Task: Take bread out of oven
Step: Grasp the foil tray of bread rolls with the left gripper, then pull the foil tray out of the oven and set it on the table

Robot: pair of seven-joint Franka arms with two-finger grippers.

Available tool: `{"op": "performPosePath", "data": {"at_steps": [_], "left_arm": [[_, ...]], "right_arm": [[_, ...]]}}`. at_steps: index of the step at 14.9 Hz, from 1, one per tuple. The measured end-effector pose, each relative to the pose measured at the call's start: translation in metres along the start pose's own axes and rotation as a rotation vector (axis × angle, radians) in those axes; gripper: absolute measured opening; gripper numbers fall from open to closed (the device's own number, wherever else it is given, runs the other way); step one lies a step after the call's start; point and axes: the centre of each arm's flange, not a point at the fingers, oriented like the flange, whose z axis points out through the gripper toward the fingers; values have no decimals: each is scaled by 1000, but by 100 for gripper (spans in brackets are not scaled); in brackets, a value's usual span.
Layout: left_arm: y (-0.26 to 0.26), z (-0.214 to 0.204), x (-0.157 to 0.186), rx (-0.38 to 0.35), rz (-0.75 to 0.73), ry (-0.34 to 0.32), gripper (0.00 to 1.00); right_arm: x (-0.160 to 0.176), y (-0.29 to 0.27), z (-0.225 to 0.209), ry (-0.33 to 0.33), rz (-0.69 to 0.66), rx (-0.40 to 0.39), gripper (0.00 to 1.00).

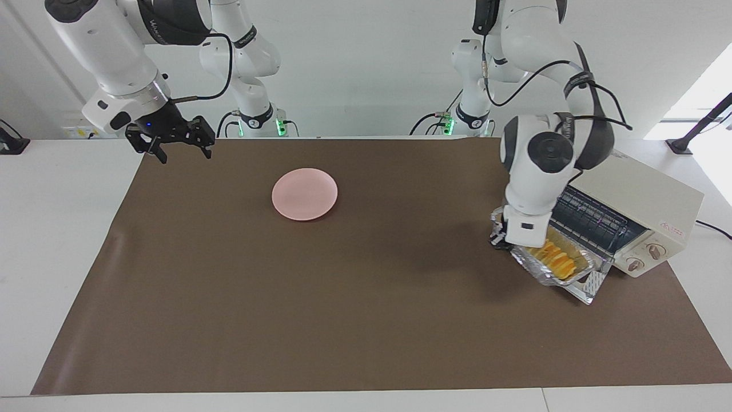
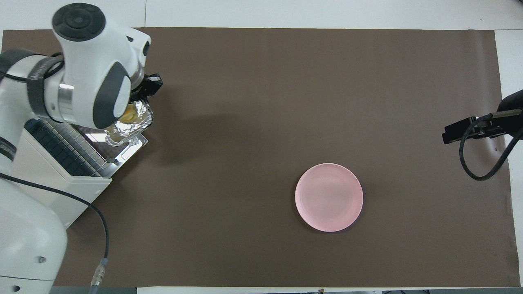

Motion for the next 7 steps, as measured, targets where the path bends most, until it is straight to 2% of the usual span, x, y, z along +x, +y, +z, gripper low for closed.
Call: {"op": "performPosePath", "data": {"at_steps": [2, 4, 7], "left_arm": [[58, 0, -44, -26, 119, -11, 1], [115, 8, -97, -21, 237, -8, 1], [157, 36, -151, 15, 362, -26, 1]], "right_arm": [[0, 0, 0, 0, 0, 0, 100], [0, 0, 0, 0, 0, 0, 100], [0, 2, 0, 0, 4, 0, 100]]}}
